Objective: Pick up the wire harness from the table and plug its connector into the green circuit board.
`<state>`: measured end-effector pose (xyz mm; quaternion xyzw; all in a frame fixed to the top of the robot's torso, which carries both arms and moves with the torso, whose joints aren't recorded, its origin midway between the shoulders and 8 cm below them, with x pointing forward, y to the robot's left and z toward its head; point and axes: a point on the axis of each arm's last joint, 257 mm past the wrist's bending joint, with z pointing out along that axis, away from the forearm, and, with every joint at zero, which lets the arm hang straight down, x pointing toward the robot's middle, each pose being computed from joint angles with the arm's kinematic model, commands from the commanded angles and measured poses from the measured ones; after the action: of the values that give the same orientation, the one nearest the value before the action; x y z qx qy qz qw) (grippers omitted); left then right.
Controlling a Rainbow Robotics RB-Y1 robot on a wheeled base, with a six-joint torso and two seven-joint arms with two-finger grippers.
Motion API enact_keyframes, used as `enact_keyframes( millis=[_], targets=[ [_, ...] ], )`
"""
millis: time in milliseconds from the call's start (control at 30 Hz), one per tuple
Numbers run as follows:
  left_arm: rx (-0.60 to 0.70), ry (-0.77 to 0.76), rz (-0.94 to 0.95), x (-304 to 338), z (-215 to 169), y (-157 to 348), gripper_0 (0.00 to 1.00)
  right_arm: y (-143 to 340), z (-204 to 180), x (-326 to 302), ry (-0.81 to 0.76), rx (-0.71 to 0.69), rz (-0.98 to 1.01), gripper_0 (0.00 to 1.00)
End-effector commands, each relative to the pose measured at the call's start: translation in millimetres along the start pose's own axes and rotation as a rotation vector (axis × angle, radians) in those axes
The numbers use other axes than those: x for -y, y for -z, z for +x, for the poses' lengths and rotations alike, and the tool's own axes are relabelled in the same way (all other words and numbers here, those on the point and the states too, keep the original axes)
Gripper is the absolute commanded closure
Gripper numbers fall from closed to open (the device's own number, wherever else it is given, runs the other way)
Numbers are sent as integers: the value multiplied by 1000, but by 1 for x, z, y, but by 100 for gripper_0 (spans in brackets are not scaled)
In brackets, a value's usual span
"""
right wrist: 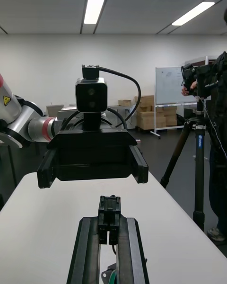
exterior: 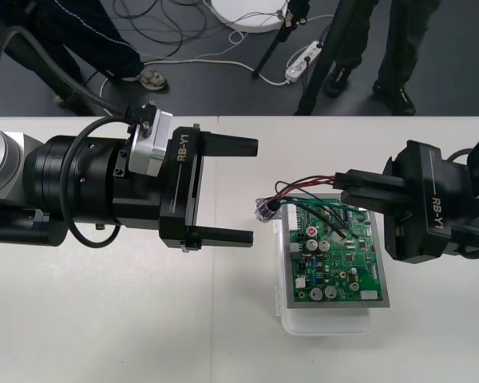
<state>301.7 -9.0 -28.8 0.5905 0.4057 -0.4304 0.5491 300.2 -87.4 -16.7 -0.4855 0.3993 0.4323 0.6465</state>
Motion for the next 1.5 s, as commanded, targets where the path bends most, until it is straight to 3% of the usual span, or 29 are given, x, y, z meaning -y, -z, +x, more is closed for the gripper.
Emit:
enact_keyframes(
  millis=[33,1500],
  targets=[
    [24,-8,-4,-4,-22,-7,0,-15,-13,-4,69,74,-12,100],
    [76,-5,-1,-1,-29,-21,0,-56,3,-20,168,177,-26,100]
  ],
)
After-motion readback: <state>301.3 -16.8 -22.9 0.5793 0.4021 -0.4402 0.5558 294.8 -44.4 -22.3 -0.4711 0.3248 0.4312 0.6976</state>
